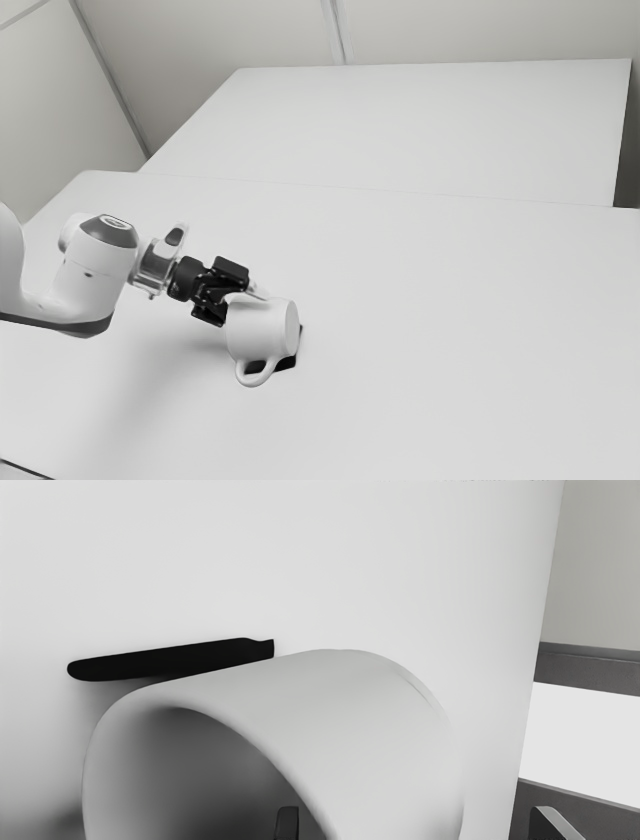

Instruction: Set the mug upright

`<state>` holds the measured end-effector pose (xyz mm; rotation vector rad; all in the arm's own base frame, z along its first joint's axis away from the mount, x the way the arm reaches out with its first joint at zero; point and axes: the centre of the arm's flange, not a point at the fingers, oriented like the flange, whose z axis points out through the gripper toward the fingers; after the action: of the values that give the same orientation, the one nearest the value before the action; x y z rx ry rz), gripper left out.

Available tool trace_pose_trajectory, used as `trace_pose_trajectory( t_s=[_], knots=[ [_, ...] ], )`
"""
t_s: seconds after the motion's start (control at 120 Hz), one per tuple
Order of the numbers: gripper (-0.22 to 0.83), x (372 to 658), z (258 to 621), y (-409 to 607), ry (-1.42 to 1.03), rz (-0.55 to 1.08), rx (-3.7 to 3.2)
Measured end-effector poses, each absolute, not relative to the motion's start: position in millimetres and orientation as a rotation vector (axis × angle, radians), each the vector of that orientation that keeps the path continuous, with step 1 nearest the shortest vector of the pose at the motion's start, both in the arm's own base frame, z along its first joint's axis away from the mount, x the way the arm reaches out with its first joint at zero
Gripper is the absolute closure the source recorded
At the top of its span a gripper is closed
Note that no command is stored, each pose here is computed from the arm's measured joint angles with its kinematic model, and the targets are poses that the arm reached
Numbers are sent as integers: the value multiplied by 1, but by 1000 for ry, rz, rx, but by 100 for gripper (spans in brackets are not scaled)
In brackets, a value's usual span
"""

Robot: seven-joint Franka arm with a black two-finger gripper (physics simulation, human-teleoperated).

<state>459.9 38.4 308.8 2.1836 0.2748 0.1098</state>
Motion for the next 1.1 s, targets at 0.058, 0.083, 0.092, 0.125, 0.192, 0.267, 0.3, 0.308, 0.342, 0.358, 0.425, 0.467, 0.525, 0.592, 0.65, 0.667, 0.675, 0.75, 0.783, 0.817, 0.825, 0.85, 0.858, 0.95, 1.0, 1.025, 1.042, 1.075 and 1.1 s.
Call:
trace_pose_trajectory(
  t_s=[0.058,0.083,0.092,0.125,0.192,0.267,0.3,0.308,0.342,0.358,0.425,0.467,0.525,0.592,0.65,0.667,0.675,0.75,0.783,0.817,0.825,0.85,0.858,0.95,1.0,1.025,1.042,1.075,1.1],
  knots=[
    [25,460,310,43,282,119,2181],
    [27,459,310,46,286,123,2180],
    [28,459,310,47,288,124,2180],
    [31,459,311,50,295,130,2178],
    [37,458,312,57,306,144,2174],
    [41,458,313,62,316,154,2169],
    [42,458,313,63,317,156,2167],
    [43,458,313,63,318,157,2167],
    [44,458,313,62,316,157,2165],
    [44,458,313,62,315,157,2164],
    [46,459,313,57,305,154,2162],
    [47,459,313,54,296,151,2162],
    [47,460,313,48,285,147,2160],
    [50,461,312,42,274,141,2158],
    [57,461,312,39,266,138,2157],
    [59,461,312,38,265,137,2157],
    [60,461,312,38,264,137,2157],
    [65,461,312,36,264,136,2156],
    [67,461,312,36,266,137,2156],
    [68,462,312,36,267,138,2155],
    [69,462,312,35,268,139,2154],
    [70,462,312,35,269,140,2152],
    [70,462,312,35,270,140,2151],
    [73,463,312,30,270,141,2138],
    [74,464,313,27,265,140,2133],
    [75,464,314,25,262,140,2131],
    [75,464,314,24,260,140,2130],
    [76,465,316,23,256,142,2128],
    [76,465,317,22,254,144,2127]
  ],
)
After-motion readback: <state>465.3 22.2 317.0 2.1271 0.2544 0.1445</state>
